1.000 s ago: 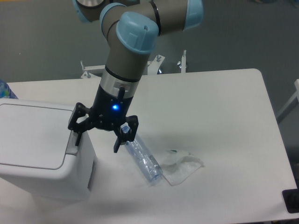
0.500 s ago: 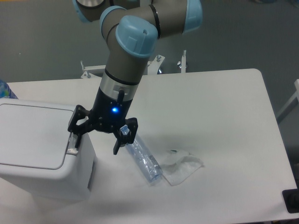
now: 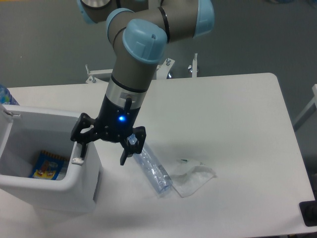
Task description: Open the trash can
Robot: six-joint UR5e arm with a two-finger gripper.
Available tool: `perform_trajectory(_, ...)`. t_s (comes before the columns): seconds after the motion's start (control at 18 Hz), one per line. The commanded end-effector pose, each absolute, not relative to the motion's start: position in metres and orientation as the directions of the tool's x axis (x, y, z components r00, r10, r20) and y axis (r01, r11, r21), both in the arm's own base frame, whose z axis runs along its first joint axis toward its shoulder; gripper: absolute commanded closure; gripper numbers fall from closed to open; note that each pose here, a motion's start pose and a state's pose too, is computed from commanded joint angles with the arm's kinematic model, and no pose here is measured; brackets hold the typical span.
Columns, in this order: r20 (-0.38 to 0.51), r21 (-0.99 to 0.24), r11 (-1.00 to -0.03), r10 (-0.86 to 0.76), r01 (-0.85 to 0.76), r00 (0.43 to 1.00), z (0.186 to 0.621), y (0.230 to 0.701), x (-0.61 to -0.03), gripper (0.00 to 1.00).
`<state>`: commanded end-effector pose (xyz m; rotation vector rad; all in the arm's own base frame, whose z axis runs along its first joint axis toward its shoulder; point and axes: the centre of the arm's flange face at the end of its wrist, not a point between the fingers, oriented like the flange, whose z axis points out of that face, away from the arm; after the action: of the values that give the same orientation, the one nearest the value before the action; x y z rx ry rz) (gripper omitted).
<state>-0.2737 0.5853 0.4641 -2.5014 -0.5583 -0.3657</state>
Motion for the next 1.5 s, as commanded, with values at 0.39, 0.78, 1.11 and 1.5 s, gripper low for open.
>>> perform_trajectory(0.39, 0.316, -0.542, -0.704, 0.335, 0.459, 0.888, 0.491, 0.574, -0.315, 0.0)
perform_trajectory(0.78, 0.18, -0.518, -0.694, 0.483, 0.5, 0.857, 0.451, 0.503, -0.439, 0.0)
perform_trajectory(1.11, -0.074, -0.348, -0.855, 0.435, 0.386, 0.897, 0.377, 0.413, -0.526, 0.0)
perform_trajectory(1.5, -0.181, -0.09, -0.978, 0.203, 0.19, 0.962, 0.351, 0.382, -0.545, 0.0)
